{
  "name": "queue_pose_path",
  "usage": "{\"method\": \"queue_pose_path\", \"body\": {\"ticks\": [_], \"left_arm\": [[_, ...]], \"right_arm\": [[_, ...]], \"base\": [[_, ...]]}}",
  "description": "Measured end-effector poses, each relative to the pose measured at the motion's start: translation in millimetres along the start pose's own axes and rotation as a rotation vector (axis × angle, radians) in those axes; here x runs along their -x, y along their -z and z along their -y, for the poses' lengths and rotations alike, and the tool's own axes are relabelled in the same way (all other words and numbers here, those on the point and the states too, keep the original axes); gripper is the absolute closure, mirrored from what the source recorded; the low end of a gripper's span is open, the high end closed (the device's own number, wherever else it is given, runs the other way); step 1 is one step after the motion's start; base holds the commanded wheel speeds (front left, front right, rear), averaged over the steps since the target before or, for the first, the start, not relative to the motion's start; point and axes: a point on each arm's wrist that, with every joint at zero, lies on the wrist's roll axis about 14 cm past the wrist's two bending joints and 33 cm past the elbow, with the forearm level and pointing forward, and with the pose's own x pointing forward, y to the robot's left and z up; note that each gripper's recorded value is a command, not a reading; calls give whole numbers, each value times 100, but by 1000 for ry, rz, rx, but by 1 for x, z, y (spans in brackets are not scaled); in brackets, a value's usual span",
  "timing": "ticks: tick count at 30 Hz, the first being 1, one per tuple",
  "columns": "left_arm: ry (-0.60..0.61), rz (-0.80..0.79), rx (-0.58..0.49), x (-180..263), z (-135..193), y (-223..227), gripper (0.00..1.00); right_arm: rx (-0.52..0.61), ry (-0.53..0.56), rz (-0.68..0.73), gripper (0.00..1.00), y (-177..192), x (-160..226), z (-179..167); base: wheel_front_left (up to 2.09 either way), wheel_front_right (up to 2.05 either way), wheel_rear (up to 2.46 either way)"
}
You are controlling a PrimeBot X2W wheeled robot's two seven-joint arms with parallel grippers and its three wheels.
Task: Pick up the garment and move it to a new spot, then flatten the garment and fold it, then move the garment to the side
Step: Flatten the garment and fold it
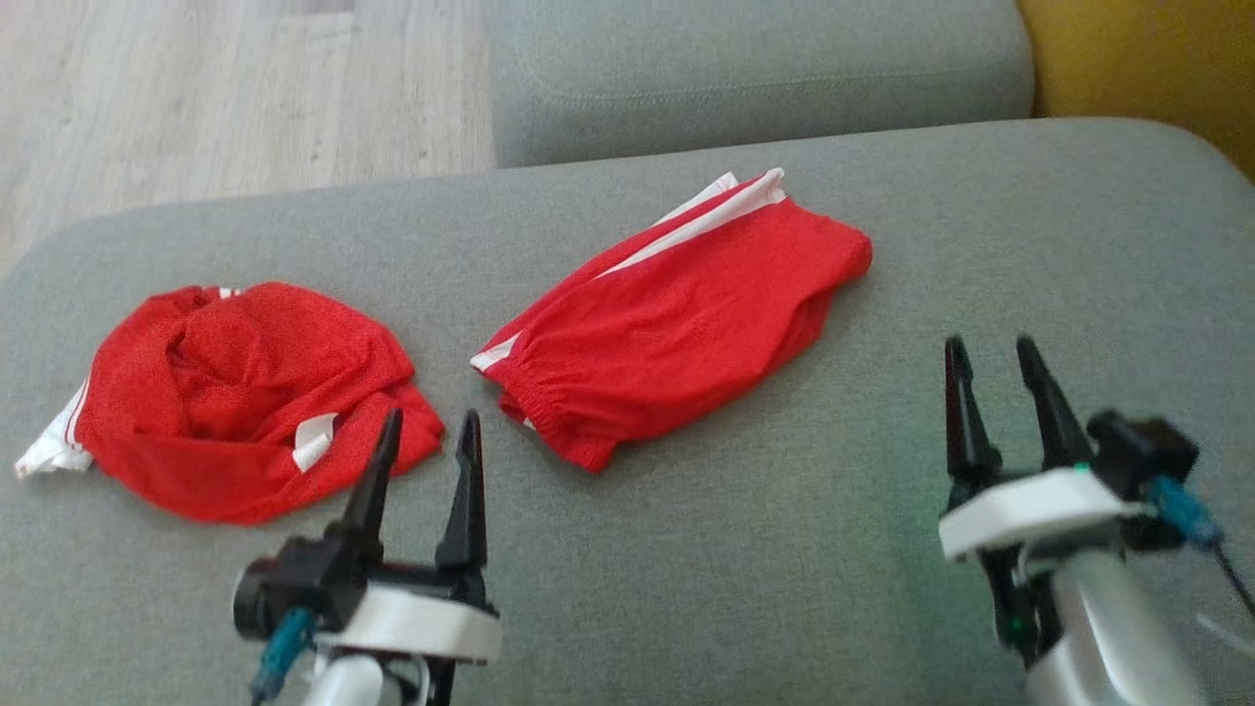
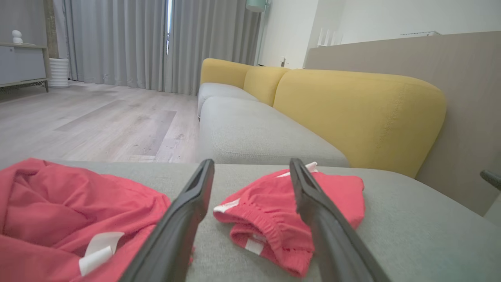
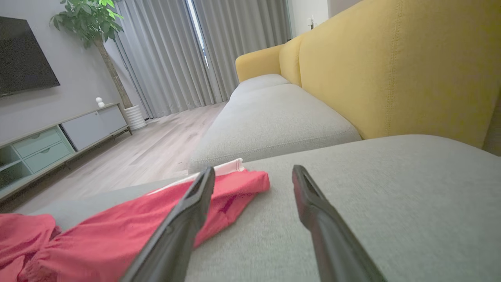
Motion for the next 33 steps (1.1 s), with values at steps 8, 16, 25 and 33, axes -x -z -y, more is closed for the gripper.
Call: {"method": "queue_pose_path", "body": {"ticks": [8,16,25,33], "left_arm": [[-29,-5,17,13,-8,7,0],[-20,-25,7,12,-11,14,0],[-19,-38,9,-9,-20,20,0],[-47,-67,21,-13,-32,29,0]], "right_arm": [[-20,17,-25,0,14,23,1],[-5,8,-59,0,24,14,-1],[-123,50,-170,0,37,-50,7],[-318,122,-364,0,81,-109,4]], "base": [[0,0,0],[0,0,0],[0,0,0],[0,0,0]]}}
